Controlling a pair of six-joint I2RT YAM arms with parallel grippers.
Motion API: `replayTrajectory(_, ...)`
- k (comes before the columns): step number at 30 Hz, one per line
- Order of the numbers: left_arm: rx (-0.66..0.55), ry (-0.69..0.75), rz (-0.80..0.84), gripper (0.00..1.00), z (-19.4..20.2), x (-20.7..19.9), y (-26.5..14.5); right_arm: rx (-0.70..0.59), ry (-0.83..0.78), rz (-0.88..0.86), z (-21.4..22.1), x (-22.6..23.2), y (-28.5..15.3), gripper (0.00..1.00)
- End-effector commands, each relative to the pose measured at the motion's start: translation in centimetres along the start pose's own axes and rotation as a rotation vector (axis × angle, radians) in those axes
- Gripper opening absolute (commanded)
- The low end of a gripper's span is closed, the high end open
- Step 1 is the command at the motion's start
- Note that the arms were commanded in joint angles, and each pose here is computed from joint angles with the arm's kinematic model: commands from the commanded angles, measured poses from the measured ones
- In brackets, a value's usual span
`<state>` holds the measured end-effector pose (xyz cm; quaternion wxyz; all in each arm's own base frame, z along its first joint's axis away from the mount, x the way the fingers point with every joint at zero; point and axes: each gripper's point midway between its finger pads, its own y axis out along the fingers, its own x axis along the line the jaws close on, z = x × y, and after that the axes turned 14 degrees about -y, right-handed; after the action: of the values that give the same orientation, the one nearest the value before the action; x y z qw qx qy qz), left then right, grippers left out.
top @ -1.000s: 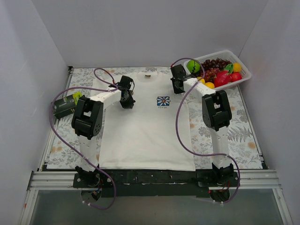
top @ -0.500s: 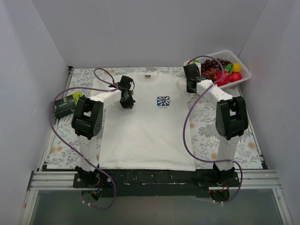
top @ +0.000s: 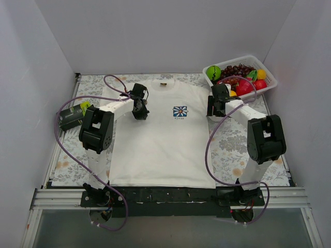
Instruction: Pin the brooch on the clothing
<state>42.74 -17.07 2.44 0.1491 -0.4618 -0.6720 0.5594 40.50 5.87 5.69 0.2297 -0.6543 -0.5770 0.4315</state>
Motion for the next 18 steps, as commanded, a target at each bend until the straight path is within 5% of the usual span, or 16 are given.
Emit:
replayTrajectory(1,0.022,0.039,-0.056,0.0,0.0,1.7,-1.0,-0.179,0.065,-0.032,-5.1,-1.1,-3.4,0.92)
replayTrajectory(6,0.003,0.063,0.039,0.04,-1.0,-0.8,-2.6,-0.283,0.042,-0.193,-8.0,1.2,-6.0,0.92)
replayTrajectory(14,-0.073,0.06,0.154,0.3,-5.4,-5.3,-4.9,-0.296,-0.099,-0.325,-11.2,8.2,-5.0,0.9)
replayTrajectory(16,-0.097,0.049,0.169,0.43,-7.4,-6.2,-5.2,-0.307,-0.114,-0.342,-12.9,9.6,-5.1,0.9)
replayTrajectory(18,-0.113,0.035,0.178,0.68,-9.1,-6.7,-4.9,-0.261,-0.133,-0.36,-12.5,11.3,-2.9,0.9)
